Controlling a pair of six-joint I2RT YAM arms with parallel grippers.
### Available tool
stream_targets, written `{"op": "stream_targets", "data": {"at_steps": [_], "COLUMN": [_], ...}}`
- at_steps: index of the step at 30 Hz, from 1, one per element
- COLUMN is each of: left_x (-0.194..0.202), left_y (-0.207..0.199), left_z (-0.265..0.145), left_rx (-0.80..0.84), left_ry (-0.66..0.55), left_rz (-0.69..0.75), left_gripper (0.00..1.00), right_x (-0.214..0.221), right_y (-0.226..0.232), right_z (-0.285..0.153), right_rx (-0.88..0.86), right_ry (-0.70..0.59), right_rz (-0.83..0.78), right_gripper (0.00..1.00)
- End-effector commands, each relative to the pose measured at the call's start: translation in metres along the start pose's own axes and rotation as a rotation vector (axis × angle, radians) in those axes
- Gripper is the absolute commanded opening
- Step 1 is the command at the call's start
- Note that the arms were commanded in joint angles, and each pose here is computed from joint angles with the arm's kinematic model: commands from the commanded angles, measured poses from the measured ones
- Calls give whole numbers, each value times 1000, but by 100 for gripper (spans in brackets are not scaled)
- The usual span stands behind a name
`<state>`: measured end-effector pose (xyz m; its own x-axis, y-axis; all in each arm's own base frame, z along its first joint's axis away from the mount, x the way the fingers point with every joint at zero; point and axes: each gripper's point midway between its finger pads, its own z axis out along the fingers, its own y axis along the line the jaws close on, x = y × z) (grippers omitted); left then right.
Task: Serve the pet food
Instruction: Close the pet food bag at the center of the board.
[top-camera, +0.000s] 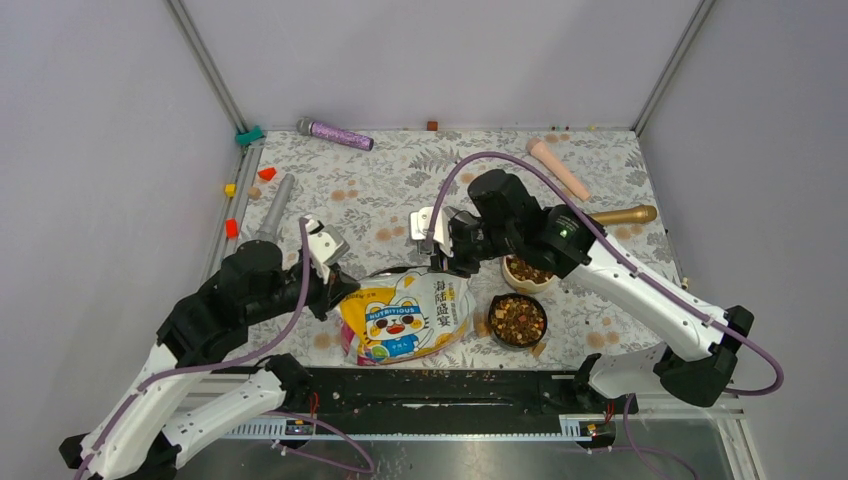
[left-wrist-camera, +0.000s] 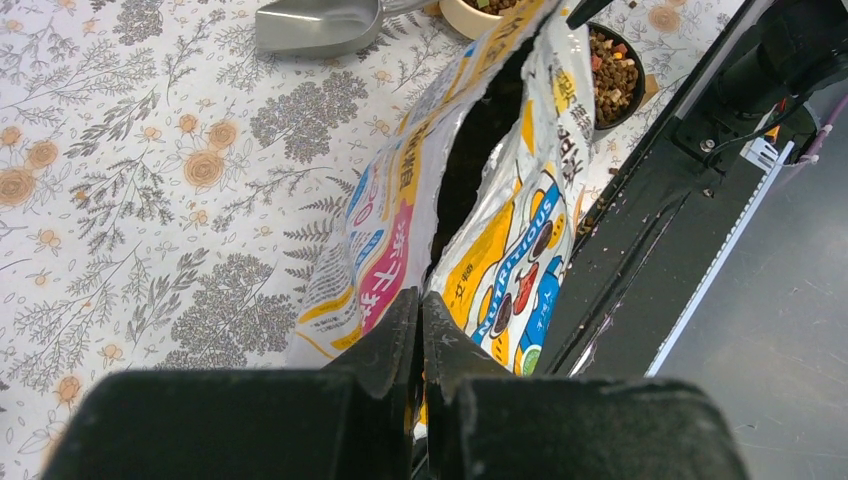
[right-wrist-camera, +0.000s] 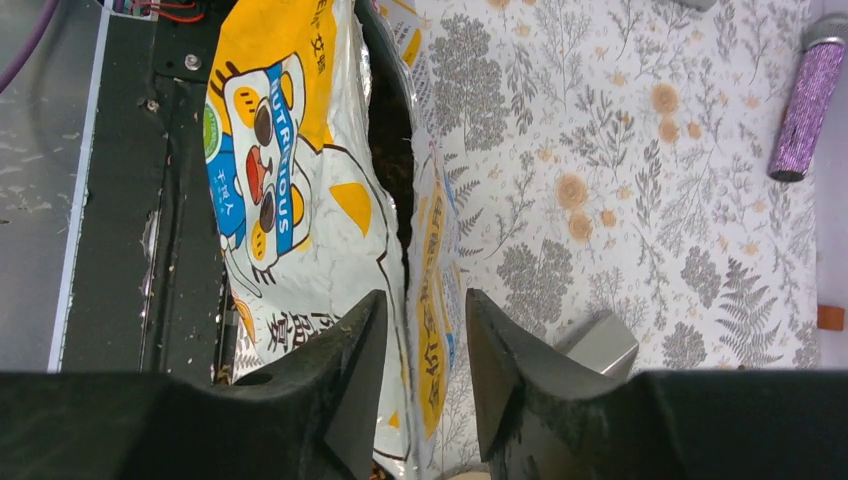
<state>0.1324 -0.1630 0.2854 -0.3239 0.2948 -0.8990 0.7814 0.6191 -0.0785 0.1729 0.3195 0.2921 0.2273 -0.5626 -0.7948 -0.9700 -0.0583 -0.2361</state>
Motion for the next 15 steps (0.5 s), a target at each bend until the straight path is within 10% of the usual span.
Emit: {"op": "stream_targets", "data": {"at_steps": [1, 15], "left_x": [-28, -30], "left_y": [1, -1], "left_z": [-18, -19], "left_rx": [-22, -11], "left_ry": [-140, -148], "left_rz": [27, 30], "left_gripper": [0, 0], "right_x": [-24, -26], "right_y": [-2, 5], "right_z": [8, 35], "right_rx": [-2, -90], "right_ry": [-65, -5], "right_rz": [-39, -42], "right_gripper": [43, 46]}}
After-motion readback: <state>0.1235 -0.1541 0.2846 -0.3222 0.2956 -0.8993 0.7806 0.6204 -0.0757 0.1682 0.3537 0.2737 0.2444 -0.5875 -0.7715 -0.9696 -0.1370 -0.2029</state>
